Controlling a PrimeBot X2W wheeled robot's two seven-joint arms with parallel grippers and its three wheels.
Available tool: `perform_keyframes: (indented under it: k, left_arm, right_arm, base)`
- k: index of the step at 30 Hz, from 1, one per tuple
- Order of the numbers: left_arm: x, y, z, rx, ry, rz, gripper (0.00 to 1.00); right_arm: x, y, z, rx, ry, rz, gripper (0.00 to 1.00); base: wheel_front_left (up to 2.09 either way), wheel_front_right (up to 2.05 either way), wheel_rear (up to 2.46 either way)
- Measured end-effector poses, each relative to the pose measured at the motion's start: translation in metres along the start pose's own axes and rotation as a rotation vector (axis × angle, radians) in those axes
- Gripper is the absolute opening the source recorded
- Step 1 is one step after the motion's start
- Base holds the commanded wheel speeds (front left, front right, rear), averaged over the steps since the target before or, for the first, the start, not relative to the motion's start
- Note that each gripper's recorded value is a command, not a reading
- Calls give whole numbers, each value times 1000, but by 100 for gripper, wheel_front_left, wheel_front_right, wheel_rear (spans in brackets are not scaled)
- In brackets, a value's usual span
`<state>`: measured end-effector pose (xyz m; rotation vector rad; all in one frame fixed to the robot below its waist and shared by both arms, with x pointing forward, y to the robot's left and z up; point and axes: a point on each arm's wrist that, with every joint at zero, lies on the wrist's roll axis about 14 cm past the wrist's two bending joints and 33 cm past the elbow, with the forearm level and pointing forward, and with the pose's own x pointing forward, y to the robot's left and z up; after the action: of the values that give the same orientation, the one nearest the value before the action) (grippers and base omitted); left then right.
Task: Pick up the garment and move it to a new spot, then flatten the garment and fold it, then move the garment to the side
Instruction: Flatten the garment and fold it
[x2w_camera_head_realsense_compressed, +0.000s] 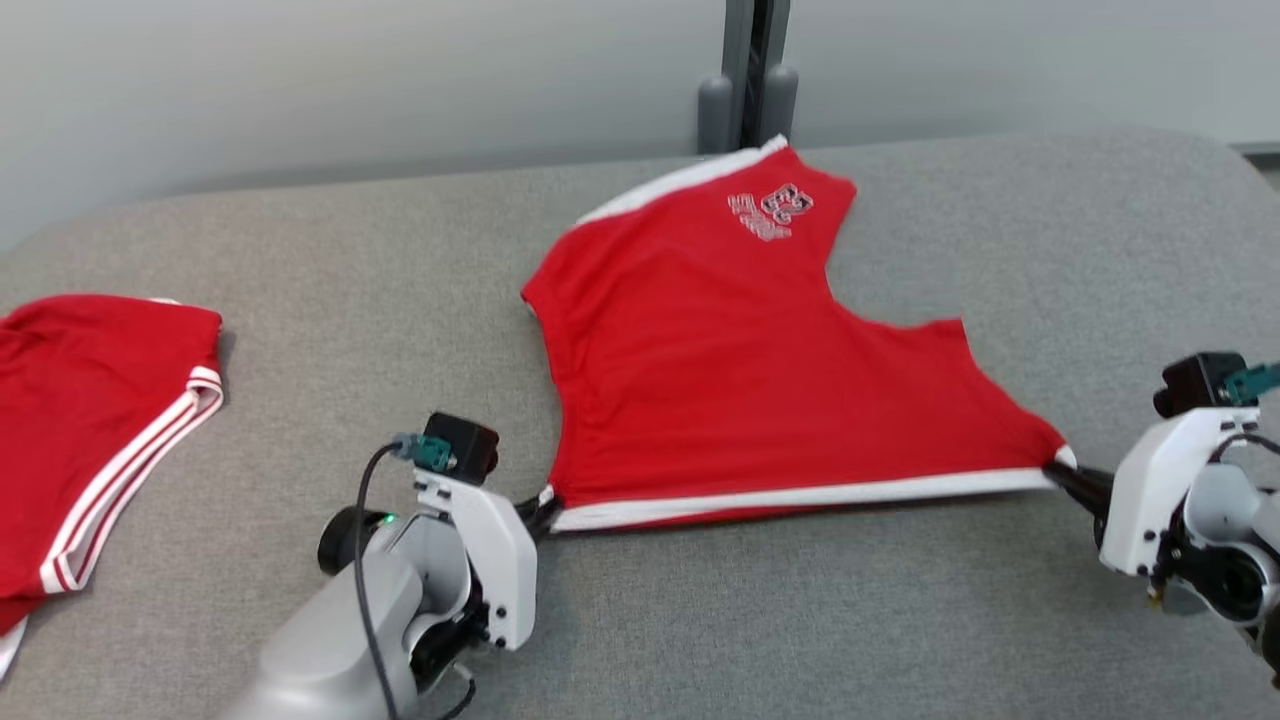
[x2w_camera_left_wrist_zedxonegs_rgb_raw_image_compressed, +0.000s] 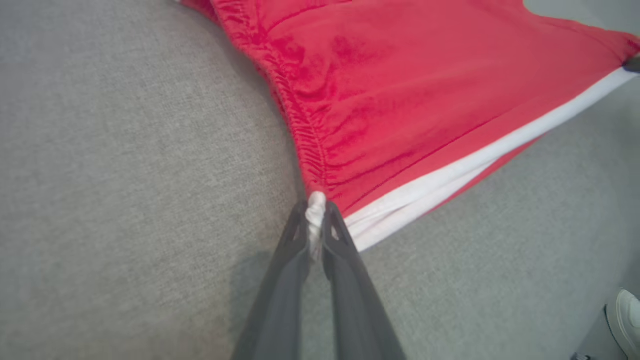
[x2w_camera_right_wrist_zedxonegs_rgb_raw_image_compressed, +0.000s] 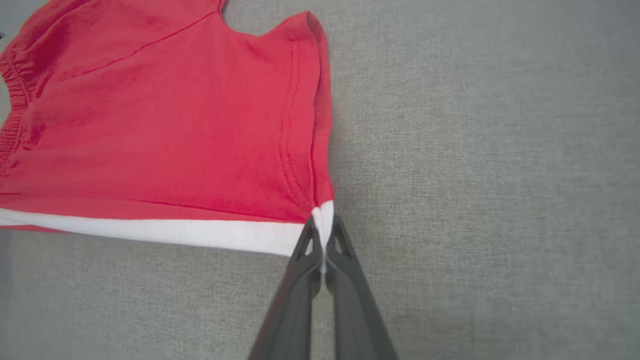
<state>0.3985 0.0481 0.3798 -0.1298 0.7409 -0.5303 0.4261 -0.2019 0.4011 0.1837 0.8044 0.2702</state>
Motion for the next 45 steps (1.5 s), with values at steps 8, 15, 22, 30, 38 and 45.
perform_keyframes:
  k: [8, 15, 22, 30, 38, 45]
  left_arm:
    - [-32, -20, -22, -49, -25, -65, 0]
    - [-54, -38, -50, -116, -7, -103, 0]
    - [-79, -58, -69, -190, 25, -143, 0]
    - [-104, -86, -78, -264, 76, -220, 0]
    - [-111, -90, -69, -343, 135, -257, 0]
    - [-101, -80, -33, -421, 136, -300, 0]
  right_arm:
    - [-33, 5, -17, 36, 43, 46, 0]
    - [-55, 4, -34, 51, 79, 69, 0]
    - [-72, 3, -61, 91, 170, 95, 0]
    - [-90, 4, -68, 95, 209, 128, 0]
    - [-87, 15, -41, 76, 166, 175, 0]
    - [-65, 25, 14, 35, 110, 212, 0]
  base:
    - [0, 0, 0]
    - [0, 0, 0]
    - [0, 0, 0]
    - [0, 0, 0]
    - [0, 0, 0]
    - [0, 0, 0]
